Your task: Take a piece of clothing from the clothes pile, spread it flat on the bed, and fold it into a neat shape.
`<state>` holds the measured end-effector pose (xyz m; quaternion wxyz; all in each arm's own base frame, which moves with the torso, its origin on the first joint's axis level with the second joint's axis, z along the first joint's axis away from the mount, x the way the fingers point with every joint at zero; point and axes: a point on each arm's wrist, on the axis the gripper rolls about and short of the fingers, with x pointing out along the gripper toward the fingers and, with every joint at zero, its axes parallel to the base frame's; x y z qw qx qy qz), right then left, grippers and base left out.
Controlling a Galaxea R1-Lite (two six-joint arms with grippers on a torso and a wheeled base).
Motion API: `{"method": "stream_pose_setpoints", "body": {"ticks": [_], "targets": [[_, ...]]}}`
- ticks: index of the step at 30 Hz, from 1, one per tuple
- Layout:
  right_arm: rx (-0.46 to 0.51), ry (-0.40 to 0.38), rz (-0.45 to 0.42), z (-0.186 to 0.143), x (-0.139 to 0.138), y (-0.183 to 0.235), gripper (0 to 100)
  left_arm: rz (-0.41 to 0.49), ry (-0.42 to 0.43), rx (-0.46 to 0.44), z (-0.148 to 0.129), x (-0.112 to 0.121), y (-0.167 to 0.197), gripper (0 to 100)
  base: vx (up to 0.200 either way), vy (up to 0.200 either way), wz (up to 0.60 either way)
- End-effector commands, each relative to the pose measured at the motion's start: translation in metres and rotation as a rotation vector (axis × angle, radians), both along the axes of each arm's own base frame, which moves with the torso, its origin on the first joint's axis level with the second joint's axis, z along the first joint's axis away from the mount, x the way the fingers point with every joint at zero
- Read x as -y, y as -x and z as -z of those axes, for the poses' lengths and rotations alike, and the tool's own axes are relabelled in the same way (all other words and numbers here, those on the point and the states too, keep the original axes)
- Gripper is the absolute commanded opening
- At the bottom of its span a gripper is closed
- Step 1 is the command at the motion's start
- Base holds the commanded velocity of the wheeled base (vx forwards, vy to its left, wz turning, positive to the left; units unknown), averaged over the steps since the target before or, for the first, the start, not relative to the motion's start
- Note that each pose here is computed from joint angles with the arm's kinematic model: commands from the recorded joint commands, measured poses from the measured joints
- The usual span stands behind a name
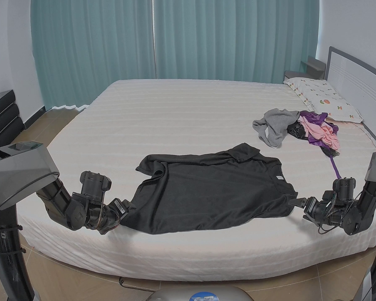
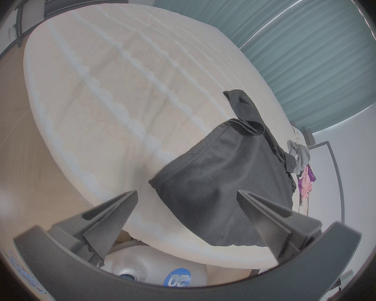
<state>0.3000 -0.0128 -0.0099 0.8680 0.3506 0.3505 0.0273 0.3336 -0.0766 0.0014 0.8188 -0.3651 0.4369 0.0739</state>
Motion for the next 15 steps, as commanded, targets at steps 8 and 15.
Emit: {"method": "stream_pose_setpoints", "body": {"ticks": [8, 15], "targets": [[-0.022, -0.001, -0.011, 0.007, -0.004, 0.000, 100, 0.049, -0.087, 0.012, 0.015, 0.008, -0.012, 100, 0.000, 0.000, 0.00], [-0.024, 0.004, -0.034, 0.009, -0.011, -0.001, 100, 0.061, -0.092, 0.009, 0.016, 0.008, -0.011, 0, 0.000, 0.000, 0.00]]}}
